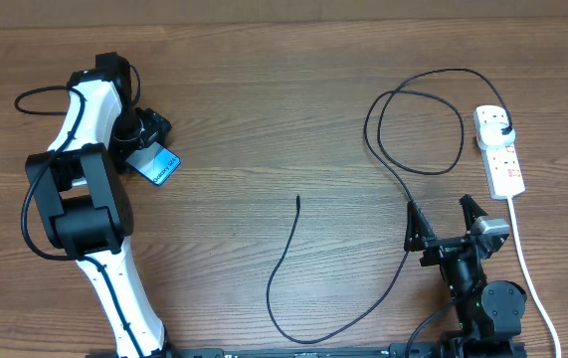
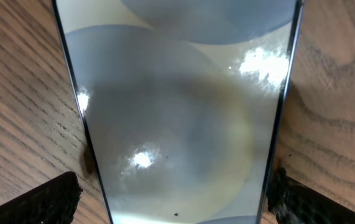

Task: Plug charger to phone and switch on socket
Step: 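Close the left gripper on the phone's short edge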

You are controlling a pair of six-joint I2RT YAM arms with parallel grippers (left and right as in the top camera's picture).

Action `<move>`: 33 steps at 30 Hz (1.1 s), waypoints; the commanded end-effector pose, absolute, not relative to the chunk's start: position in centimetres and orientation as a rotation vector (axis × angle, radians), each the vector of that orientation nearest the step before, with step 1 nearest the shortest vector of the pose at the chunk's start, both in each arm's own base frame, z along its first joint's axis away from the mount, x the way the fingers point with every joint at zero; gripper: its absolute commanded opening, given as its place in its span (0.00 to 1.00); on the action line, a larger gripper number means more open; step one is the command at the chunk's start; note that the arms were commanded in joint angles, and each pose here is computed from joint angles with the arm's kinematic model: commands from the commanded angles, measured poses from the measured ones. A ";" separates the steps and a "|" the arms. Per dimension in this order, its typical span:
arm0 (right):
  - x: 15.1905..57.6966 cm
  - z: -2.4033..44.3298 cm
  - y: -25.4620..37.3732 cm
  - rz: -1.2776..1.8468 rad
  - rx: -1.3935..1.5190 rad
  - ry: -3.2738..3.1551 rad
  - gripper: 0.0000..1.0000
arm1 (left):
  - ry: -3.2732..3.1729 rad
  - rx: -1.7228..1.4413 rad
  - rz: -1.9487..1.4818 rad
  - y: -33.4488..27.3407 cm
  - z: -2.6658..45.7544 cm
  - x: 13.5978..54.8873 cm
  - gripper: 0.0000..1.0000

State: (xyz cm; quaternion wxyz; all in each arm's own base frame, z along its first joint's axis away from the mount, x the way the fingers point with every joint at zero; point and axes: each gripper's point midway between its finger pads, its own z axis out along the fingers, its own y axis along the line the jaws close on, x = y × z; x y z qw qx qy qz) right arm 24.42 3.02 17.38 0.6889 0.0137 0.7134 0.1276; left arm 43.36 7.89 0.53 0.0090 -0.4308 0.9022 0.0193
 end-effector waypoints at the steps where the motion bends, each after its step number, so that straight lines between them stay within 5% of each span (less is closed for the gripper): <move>1: 24.4 17.1 3.0 0.280 0.030 1.596 1.00 | 2.820 -1.359 0.085 7.8 -0.2 43.2 1.00; 33: 24.4 17.1 3.0 0.280 0.030 1.596 1.00 | 2.828 -1.400 0.099 7.6 -1.6 42.1 1.00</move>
